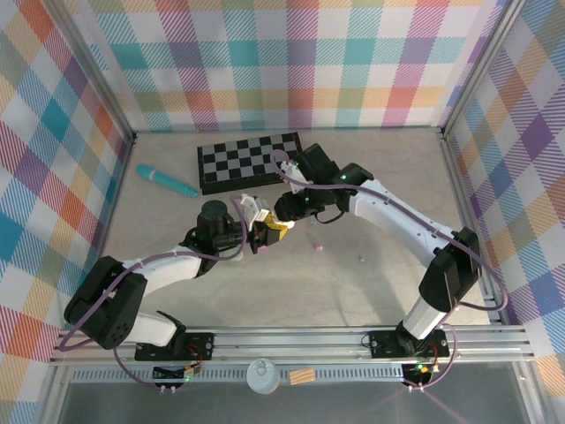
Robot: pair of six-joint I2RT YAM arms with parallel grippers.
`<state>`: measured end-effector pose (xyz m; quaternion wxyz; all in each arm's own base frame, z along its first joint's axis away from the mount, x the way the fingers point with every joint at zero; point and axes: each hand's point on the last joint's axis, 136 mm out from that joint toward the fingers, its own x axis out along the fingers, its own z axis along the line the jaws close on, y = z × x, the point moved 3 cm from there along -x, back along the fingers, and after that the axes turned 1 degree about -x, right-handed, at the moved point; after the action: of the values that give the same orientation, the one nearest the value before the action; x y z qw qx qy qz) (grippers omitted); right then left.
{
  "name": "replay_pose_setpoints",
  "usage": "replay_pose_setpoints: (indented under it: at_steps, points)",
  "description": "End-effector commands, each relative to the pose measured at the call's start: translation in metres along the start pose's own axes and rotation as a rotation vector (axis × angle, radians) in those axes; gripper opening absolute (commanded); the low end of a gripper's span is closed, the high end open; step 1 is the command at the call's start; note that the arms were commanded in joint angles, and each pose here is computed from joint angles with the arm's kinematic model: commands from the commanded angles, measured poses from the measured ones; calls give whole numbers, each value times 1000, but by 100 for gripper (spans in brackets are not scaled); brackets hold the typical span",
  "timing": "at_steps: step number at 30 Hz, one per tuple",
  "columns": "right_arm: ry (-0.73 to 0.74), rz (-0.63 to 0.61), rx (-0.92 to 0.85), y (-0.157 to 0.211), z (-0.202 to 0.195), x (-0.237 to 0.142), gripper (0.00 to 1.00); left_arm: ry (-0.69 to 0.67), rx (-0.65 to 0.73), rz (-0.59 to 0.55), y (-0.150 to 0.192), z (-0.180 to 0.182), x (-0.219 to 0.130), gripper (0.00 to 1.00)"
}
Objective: Insert wireless bluetooth earbuds into charging case
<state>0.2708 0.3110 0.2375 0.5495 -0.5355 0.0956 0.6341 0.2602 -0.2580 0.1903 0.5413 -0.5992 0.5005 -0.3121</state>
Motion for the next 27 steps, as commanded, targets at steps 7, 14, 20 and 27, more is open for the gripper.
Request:
replay_pose_setpoints:
  at_steps: [7,14,20,27]
  points:
    - [4,5,-26,-3,2,0,22,32,60,-49,-22,-7,1,1]
    - [36,-83,-41,-19,2,-8,20,38,51,-48,-21,-8,1,1]
    - [59,-134,-41,-29,-1,-17,20,41,37,-44,-18,-7,3,1]
    - [89,-173,6,-26,-15,-33,20,6,31,-35,-12,-2,1,1]
